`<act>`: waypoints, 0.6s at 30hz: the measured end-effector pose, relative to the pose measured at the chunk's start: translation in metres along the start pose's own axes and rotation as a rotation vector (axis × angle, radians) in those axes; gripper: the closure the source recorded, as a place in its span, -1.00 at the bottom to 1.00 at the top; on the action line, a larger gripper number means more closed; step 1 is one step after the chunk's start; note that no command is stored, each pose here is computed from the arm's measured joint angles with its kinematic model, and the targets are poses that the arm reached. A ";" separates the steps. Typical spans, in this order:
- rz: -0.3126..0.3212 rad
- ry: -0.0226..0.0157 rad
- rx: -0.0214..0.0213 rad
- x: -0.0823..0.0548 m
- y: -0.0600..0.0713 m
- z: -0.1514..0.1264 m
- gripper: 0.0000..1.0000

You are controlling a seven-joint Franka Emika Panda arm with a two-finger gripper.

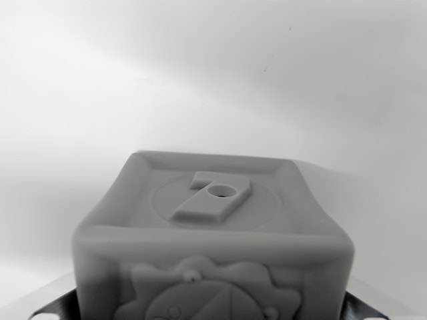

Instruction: Destack cube

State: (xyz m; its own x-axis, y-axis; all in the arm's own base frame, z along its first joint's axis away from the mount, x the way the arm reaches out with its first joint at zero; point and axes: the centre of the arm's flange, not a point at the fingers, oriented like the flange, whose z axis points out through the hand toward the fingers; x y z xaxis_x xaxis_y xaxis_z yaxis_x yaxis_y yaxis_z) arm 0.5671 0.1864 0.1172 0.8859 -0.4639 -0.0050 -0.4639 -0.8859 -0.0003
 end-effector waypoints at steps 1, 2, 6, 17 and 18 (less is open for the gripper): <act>0.000 0.0002 0.0000 0.000 0.000 0.000 1.00; 0.000 0.0003 0.0000 0.000 0.000 0.000 1.00; 0.000 0.0005 0.0001 0.000 0.000 0.000 -1.00; 0.000 -0.0001 -0.0002 0.000 0.000 0.001 -1.00; 0.000 -0.0002 -0.0003 0.000 0.000 0.002 -1.00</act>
State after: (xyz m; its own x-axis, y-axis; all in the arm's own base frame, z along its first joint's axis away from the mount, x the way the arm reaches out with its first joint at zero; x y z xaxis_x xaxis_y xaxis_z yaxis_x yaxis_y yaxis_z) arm 0.5671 0.1863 0.1155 0.8858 -0.4640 -0.0052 -0.4640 -0.8858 -0.0001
